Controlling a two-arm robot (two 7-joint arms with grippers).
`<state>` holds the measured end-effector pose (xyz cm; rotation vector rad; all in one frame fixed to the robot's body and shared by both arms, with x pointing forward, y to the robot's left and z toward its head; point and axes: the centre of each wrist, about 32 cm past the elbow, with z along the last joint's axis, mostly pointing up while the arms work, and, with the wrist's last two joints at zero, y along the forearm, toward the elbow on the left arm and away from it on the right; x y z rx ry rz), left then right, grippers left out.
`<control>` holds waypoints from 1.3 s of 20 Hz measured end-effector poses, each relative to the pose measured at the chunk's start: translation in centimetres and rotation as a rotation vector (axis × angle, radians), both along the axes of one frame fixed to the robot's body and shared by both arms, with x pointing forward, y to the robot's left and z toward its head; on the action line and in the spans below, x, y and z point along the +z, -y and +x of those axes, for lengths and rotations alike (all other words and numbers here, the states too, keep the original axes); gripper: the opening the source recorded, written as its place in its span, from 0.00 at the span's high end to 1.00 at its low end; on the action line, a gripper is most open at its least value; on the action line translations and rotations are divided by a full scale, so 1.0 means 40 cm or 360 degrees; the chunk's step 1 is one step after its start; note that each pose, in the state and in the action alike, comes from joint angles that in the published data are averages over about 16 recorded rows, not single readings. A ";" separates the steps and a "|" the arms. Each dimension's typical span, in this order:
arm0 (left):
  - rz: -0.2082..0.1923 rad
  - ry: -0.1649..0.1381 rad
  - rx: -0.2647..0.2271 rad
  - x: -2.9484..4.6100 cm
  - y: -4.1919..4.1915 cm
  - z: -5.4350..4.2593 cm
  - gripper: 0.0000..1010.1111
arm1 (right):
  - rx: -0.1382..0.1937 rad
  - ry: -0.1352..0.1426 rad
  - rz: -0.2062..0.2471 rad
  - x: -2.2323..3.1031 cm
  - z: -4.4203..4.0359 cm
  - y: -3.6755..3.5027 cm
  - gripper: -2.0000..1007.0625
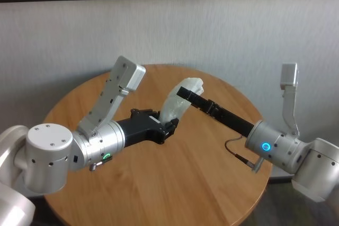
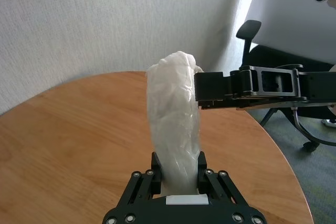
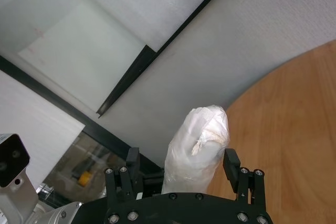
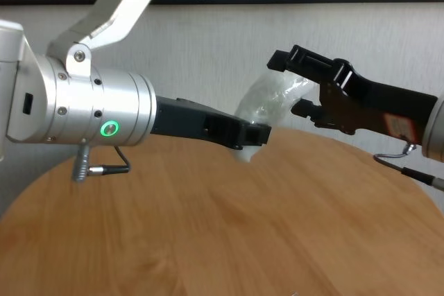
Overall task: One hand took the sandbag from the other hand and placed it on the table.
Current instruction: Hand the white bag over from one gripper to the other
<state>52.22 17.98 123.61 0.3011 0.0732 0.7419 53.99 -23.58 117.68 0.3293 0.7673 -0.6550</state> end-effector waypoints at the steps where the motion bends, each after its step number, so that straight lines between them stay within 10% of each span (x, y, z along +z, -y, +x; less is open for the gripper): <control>1: 0.0000 0.0000 0.0000 0.000 0.000 0.000 0.61 | 0.0001 -0.0001 0.0000 0.000 0.002 -0.001 0.01; 26: 0.0000 0.0000 -0.0001 0.000 0.000 0.000 0.61 | 0.0012 0.0044 -0.0017 0.002 0.013 -0.021 0.06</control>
